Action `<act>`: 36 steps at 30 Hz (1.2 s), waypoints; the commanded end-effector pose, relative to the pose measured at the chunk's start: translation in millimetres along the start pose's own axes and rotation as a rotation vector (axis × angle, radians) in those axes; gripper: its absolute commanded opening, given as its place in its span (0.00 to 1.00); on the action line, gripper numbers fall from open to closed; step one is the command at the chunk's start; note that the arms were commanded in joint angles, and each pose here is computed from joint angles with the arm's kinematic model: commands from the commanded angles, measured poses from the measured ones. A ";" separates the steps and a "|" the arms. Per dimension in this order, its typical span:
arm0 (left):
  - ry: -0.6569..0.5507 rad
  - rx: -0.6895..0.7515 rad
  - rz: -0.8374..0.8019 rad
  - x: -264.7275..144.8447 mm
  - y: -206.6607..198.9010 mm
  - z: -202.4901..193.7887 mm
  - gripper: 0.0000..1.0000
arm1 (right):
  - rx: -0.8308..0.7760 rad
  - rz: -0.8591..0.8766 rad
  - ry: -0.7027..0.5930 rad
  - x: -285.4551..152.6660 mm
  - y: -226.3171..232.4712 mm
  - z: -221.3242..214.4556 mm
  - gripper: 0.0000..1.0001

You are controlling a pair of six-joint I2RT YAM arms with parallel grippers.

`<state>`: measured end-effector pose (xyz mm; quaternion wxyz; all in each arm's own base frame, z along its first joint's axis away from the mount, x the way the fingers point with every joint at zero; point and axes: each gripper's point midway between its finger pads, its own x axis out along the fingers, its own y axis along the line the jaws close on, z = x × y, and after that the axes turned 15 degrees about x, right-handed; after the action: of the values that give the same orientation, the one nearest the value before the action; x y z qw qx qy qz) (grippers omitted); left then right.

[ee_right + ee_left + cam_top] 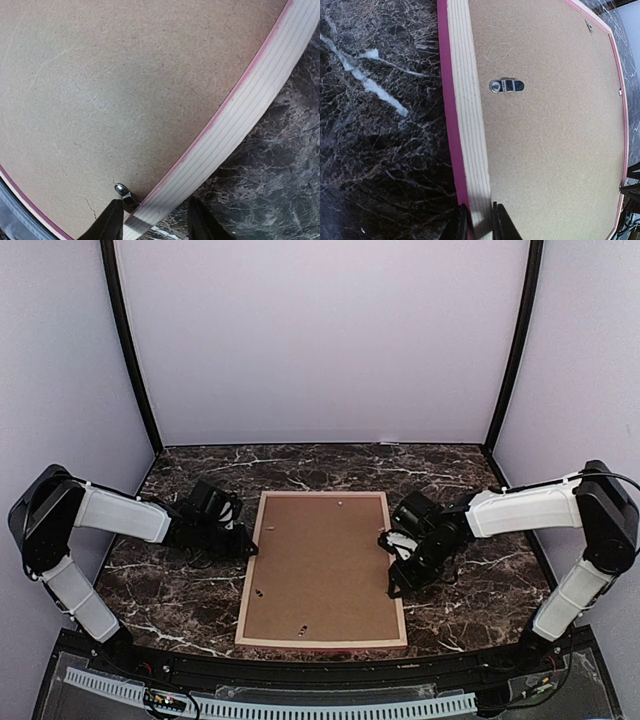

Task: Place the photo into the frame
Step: Press the fastener onto the backboard, then hold the frame body at the center of the board.

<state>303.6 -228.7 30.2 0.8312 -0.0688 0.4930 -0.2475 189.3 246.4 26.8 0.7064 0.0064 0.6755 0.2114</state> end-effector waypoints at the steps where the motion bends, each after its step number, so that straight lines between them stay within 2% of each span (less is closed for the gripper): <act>1: 0.076 0.004 0.002 2.5 3.6 -24.2 0.00 | 0.010 0.034 -0.027 -4.1 1.0 7.0 0.47; 8: 0.077 0.002 0.000 2.1 3.6 -25.4 0.00 | 0.124 0.065 -0.071 -6.0 -9.1 22.2 0.53; 14: 0.072 0.004 -0.001 0.0 3.2 -25.2 0.00 | 0.195 0.105 -0.090 -2.6 -8.9 39.6 0.53; 21: 0.062 0.009 -0.005 -2.1 1.2 -21.4 0.01 | 0.233 0.086 -0.101 6.1 -9.5 56.1 0.47; 25: 0.057 0.019 -0.010 -3.8 -1.0 -18.0 0.05 | 0.281 0.032 -0.120 9.7 -20.7 64.5 0.37; 27: 0.049 0.029 -0.018 -5.0 -3.6 -14.0 0.11 | 0.304 -0.001 -0.128 9.7 -27.9 65.8 0.35; 32: 0.037 0.053 -0.025 -12.2 -8.9 -5.1 0.44 | 0.319 -0.027 -0.131 8.0 -33.5 64.9 0.24; 36: 0.007 0.089 -0.008 -19.3 -11.4 10.5 0.55 | 0.318 -0.033 -0.126 6.1 -35.0 60.6 0.19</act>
<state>296.3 -228.2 32.4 0.8231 -0.0524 0.5015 -0.2613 254.2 248.5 24.2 0.7303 0.1402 0.6574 0.1218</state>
